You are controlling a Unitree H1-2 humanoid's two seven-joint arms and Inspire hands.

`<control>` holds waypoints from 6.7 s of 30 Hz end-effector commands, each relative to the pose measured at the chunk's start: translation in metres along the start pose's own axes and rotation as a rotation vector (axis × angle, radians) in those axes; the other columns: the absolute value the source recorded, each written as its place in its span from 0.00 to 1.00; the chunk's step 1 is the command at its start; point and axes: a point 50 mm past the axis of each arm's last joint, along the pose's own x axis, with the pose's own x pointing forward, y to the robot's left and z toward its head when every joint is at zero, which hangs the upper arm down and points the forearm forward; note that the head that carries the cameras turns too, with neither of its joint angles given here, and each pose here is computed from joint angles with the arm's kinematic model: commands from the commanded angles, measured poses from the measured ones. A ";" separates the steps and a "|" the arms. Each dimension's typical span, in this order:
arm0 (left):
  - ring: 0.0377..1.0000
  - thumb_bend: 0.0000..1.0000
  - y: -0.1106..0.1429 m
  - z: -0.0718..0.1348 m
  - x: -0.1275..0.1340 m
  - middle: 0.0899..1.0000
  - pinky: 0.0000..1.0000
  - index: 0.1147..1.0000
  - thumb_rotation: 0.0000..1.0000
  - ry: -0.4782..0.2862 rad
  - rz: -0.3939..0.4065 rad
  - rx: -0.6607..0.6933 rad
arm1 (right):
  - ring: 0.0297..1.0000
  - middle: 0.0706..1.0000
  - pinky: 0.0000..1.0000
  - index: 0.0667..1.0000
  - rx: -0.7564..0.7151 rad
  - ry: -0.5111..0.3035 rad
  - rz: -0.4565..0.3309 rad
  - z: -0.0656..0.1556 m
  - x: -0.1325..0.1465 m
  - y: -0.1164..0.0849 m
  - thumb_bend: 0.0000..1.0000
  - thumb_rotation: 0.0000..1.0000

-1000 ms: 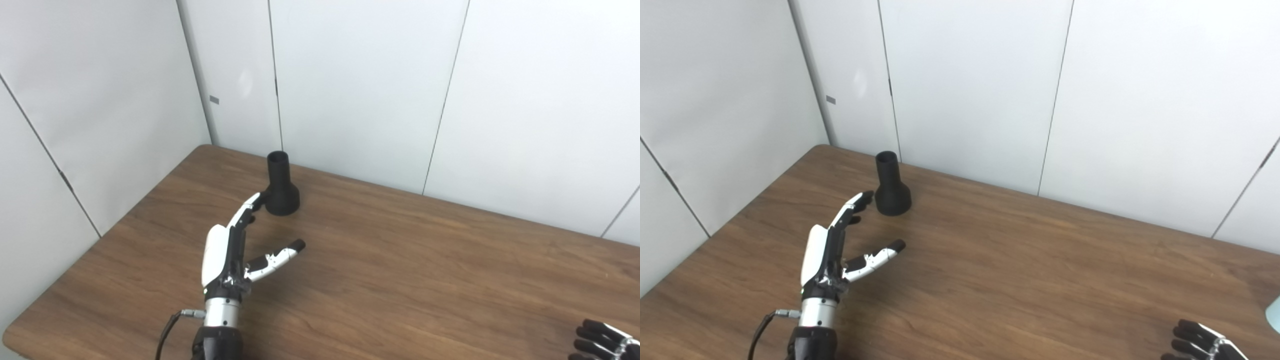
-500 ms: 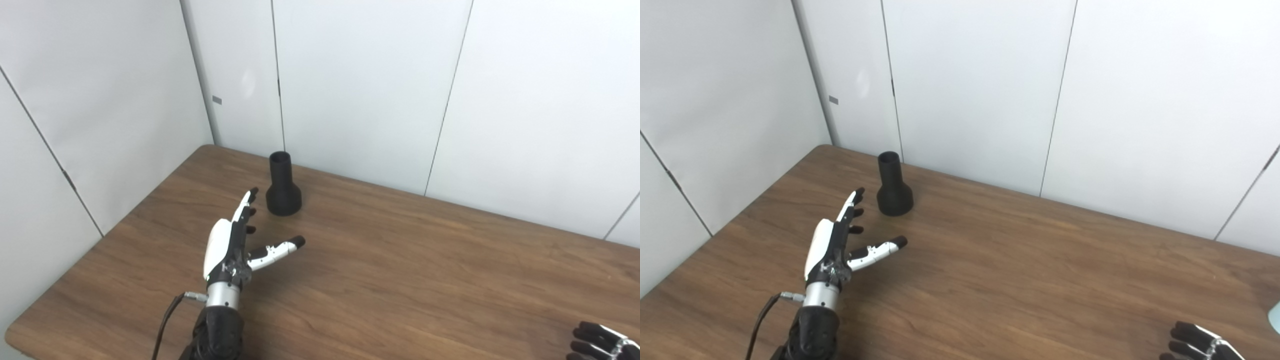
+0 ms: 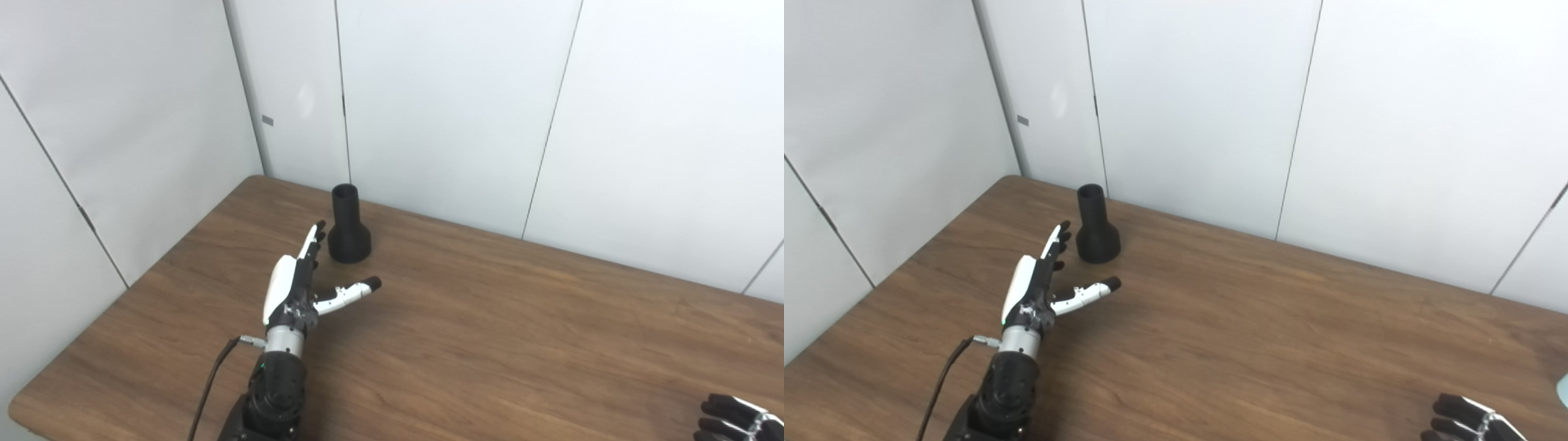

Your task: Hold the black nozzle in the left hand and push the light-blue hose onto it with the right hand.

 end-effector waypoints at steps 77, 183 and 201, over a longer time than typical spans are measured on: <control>0.89 1.00 -0.022 -0.037 0.080 0.89 0.92 0.91 0.33 0.124 -0.170 0.455 | 0.65 0.65 0.57 0.63 -0.063 -0.055 -0.012 0.011 -0.001 -0.014 0.24 0.00; 0.10 0.52 -0.038 -0.049 0.046 0.16 0.10 0.42 0.04 -0.315 -0.215 0.672 | 0.64 0.64 0.56 0.63 -0.070 -0.048 -0.030 0.014 0.000 -0.016 0.27 0.00; 0.12 0.52 -0.073 -0.039 0.021 0.36 0.10 0.42 0.01 -0.352 -0.363 0.549 | 0.64 0.65 0.55 0.63 -0.020 -0.060 -0.055 0.021 0.000 -0.017 0.27 0.00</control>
